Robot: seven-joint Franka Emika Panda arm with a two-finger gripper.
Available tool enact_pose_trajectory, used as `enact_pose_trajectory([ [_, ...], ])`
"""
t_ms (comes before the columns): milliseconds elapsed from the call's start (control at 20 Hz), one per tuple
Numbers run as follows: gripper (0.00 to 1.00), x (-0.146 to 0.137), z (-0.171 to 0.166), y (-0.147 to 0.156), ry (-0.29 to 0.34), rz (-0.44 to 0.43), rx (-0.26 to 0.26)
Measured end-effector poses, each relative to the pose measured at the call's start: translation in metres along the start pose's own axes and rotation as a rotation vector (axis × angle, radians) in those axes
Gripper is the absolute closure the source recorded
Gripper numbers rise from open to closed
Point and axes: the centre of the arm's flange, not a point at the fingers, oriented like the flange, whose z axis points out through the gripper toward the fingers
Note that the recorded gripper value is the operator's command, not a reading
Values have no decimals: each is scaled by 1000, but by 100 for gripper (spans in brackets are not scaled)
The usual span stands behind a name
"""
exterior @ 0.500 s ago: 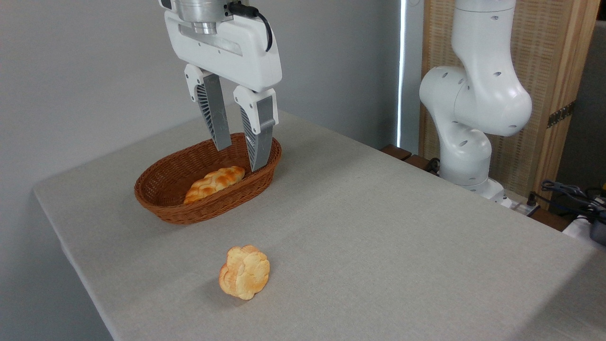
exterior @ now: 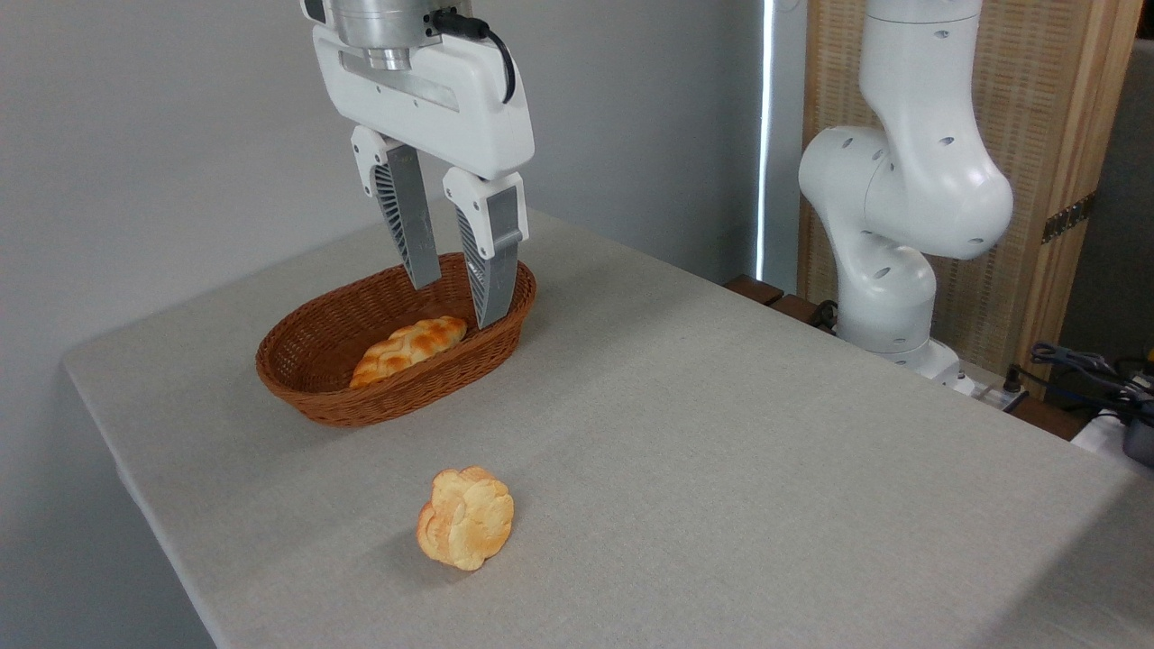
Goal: Put bread into the basket
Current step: 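Lower the gripper onto the golden bread roll and close on it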
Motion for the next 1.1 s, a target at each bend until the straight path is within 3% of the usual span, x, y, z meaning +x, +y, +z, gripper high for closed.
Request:
enact_pose_trajectory([
  [200, 0, 10, 14, -4, 59, 5, 46],
  [400, 0, 23, 56, -2, 122, 21, 95],
  [600, 0, 14, 95, -9, 108, 3, 92],
  [950, 0, 0, 140, -19, 6, 52, 179],
  [1100, 0, -2, 157, -17, -27, 61, 166],
])
